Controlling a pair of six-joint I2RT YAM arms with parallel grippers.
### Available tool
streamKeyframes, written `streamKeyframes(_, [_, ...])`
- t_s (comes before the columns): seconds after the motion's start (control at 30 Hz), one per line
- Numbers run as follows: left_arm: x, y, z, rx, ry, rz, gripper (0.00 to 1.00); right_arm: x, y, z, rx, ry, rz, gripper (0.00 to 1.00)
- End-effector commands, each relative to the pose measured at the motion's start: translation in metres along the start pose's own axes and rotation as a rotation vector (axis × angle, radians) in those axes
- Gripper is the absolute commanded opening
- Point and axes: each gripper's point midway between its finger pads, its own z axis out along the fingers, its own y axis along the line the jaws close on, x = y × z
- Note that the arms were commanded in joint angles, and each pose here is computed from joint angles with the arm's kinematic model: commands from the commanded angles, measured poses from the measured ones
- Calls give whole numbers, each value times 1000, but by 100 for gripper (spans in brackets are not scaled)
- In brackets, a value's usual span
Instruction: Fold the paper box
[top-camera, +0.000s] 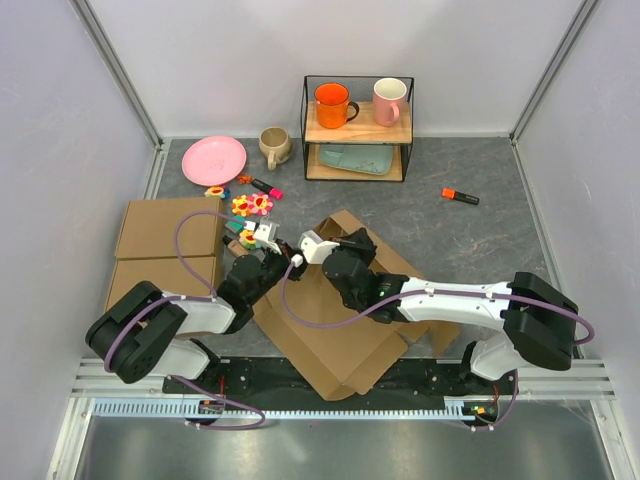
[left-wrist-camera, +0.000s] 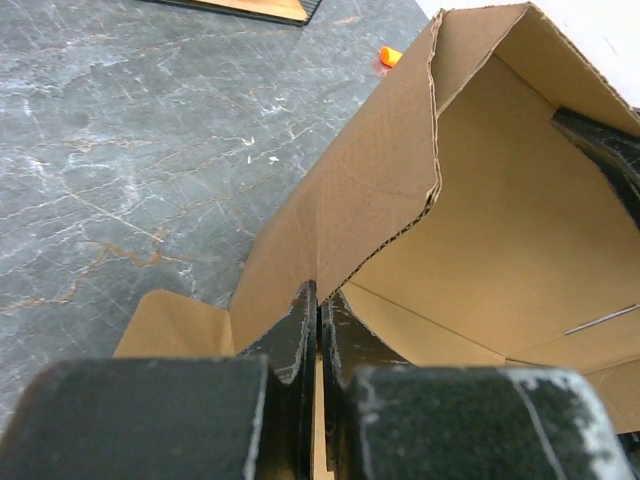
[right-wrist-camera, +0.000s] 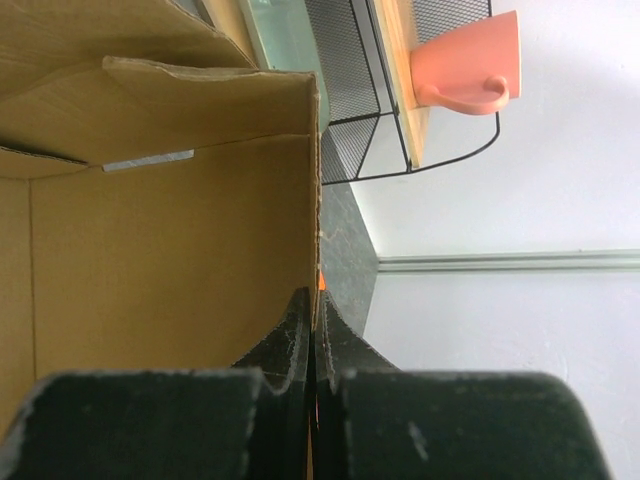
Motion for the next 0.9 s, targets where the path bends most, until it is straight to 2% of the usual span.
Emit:
streamKeyframes(0.0, [-42, -52, 6, 179, -111, -69, 5, 13, 18, -3, -20, 23, -57, 0])
streamKeyframes(0.1, [-26, -55, 6, 191, -30, -62, 9, 14, 23, -5, -29, 18, -71, 0])
streamKeyframes(0.27, [-9, -48, -1, 180, 12, -83, 11, 17, 27, -4, -35, 23, -80, 0])
streamKeyframes(0.4, [6, -33, -5, 87, 97, -81, 14, 17, 26, -6, -35, 16, -74, 0])
streamKeyframes(0.47, [1, -32, -8, 70, 91, -68, 17, 18, 25, -6, -34, 19, -73, 0])
streamKeyframes(0.63, [5, -22, -15, -11, 144, -68, 33, 18, 25, -6, -34, 17, -69, 0])
streamKeyframes(0.7, [-9, -23, -16, -33, 126, -45, 39, 17, 24, -7, -32, 16, -65, 0])
streamKeyframes(0.73, [0, -14, -23, -79, 180, -24, 41, 18, 23, -6, -31, 19, -66, 0])
streamKeyframes(0.8, [-14, -17, -27, -96, 171, 1, 46, 16, 22, -7, -29, 17, -63, 0])
streamKeyframes(0.83, [-6, -10, -34, -132, 221, 19, 47, 17, 22, -7, -29, 19, -62, 0])
streamKeyframes(0.87, [-17, -16, -38, -122, 203, 26, 47, 16, 21, -7, -29, 16, -59, 0])
